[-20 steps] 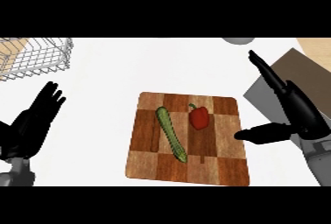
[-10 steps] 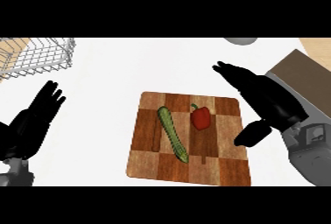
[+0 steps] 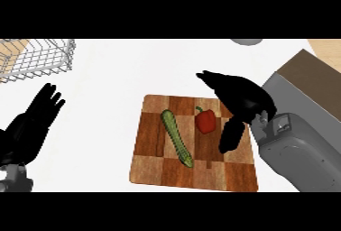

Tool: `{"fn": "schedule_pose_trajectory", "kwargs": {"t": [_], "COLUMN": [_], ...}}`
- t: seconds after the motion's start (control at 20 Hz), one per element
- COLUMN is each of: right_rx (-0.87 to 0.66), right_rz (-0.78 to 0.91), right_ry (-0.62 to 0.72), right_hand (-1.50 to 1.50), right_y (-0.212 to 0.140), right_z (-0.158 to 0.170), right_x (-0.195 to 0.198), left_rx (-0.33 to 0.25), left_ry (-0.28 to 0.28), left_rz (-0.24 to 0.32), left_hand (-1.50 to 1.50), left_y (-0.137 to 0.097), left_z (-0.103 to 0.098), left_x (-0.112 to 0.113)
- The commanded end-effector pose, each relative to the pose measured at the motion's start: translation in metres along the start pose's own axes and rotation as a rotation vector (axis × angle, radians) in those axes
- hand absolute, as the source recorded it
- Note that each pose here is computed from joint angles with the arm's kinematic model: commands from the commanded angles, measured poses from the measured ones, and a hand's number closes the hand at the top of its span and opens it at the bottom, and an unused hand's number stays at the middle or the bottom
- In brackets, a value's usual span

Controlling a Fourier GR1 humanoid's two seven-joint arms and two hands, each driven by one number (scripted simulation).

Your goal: Pick the bell pepper from the cutting board and place it in the cardboard box

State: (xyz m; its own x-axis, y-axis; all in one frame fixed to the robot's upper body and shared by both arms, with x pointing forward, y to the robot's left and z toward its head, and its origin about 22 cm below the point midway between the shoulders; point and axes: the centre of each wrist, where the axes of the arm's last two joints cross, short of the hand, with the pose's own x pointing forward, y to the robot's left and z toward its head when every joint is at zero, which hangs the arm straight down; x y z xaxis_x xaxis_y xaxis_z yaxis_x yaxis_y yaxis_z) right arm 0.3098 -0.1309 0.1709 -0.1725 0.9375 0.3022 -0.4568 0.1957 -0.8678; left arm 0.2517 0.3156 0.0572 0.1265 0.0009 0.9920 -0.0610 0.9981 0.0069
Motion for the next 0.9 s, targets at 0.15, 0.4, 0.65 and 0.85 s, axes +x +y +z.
{"fn": "schedule_pose_trajectory", "kwargs": {"t": [0.15, 0.4, 0.65, 0.85], "right_rx": [0.107, 0.116, 0.093, 0.048], "right_rz": [0.030, 0.038, 0.023, 0.025], "right_ry": [0.050, 0.081, 0.036, 0.013], "right_hand": [-1.50, -1.50, -1.50, -1.50], "right_y": [0.020, 0.024, 0.013, 0.033], "right_z": [-0.015, -0.011, -0.028, -0.024], "right_x": [-0.013, -0.005, -0.019, -0.002], "left_rx": [0.013, 0.008, -0.005, 0.006], "left_ry": [0.005, 0.008, 0.002, 0.013], "left_rz": [-0.010, -0.002, 0.002, -0.007], "left_hand": [0.00, 0.00, 0.00, 0.00], "left_y": [-0.001, -0.005, -0.005, -0.004], "left_z": [-0.004, 0.013, 0.007, 0.009], "left_x": [-0.001, -0.018, -0.003, -0.011]}}
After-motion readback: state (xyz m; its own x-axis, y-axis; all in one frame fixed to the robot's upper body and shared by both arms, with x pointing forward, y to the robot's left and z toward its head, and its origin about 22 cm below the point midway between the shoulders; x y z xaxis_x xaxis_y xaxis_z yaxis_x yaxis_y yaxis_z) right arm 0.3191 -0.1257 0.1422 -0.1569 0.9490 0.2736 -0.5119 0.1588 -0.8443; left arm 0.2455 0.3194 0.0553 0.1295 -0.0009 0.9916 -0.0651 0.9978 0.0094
